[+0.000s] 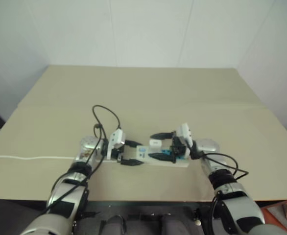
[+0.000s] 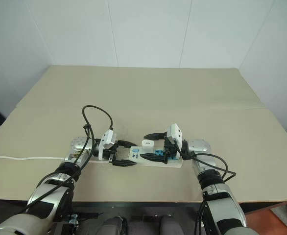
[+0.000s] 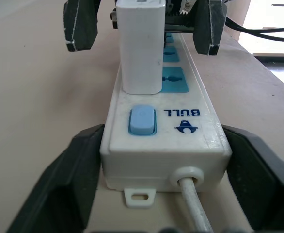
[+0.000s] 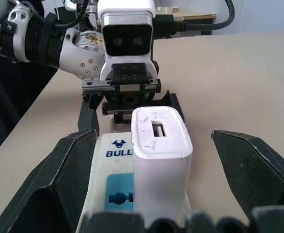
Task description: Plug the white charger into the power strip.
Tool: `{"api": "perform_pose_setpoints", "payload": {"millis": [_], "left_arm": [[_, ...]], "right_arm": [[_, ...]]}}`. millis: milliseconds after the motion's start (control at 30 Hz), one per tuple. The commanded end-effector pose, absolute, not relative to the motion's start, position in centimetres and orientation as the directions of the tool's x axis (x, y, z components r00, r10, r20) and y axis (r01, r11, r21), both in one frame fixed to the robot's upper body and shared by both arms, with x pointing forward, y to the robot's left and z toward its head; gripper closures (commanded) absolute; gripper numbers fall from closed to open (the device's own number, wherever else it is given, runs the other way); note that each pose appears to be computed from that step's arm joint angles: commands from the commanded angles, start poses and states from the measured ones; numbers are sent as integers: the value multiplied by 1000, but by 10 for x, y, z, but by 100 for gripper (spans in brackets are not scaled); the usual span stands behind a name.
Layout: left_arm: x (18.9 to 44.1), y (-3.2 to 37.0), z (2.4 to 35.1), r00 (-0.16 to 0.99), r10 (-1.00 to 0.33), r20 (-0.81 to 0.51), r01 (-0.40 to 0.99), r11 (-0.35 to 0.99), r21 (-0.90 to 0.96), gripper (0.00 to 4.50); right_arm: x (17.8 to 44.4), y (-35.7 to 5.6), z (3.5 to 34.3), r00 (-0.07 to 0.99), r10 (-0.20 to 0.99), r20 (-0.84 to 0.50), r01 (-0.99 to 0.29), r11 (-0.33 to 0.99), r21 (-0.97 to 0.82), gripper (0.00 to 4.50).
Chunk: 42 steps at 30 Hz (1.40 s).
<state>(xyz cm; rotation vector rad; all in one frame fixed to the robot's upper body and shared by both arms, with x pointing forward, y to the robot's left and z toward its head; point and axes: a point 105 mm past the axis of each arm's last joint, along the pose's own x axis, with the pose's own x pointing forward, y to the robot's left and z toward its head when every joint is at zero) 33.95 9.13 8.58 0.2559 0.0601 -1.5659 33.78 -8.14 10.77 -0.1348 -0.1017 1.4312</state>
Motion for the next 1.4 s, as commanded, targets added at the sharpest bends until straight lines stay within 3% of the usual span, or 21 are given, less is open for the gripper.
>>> {"api": "perform_pose_setpoints", "payload": {"millis": [33,233,400,500,700,933,1400], "left_arm": [[343,90,110,-12,-990,-141,984,-37,174,1],[345,94,139,61,-998,-18,934,51,354,1],[332,117,162,5,-1000,-6,955,3,298,1],[331,135,163,41,-998,-53,963,25,267,1],[326,175,143,123,-968,-219,966,67,249,1],[321,193,148,155,-963,-223,966,100,238,1],[321,183,155,107,-973,-204,981,69,182,1]], "right_arm": [[333,-93,84,157,985,-78,-986,151,-76,0],[330,-109,106,153,986,-62,-970,138,-201,0],[322,-137,156,194,980,-39,-907,164,-388,0],[313,-169,178,250,960,-128,-870,165,-464,0],[289,-232,189,402,837,-371,-835,169,-523,0],[266,-270,195,514,711,-481,-829,266,-492,0],[257,-283,198,599,629,-496,-790,364,-494,0]]}}
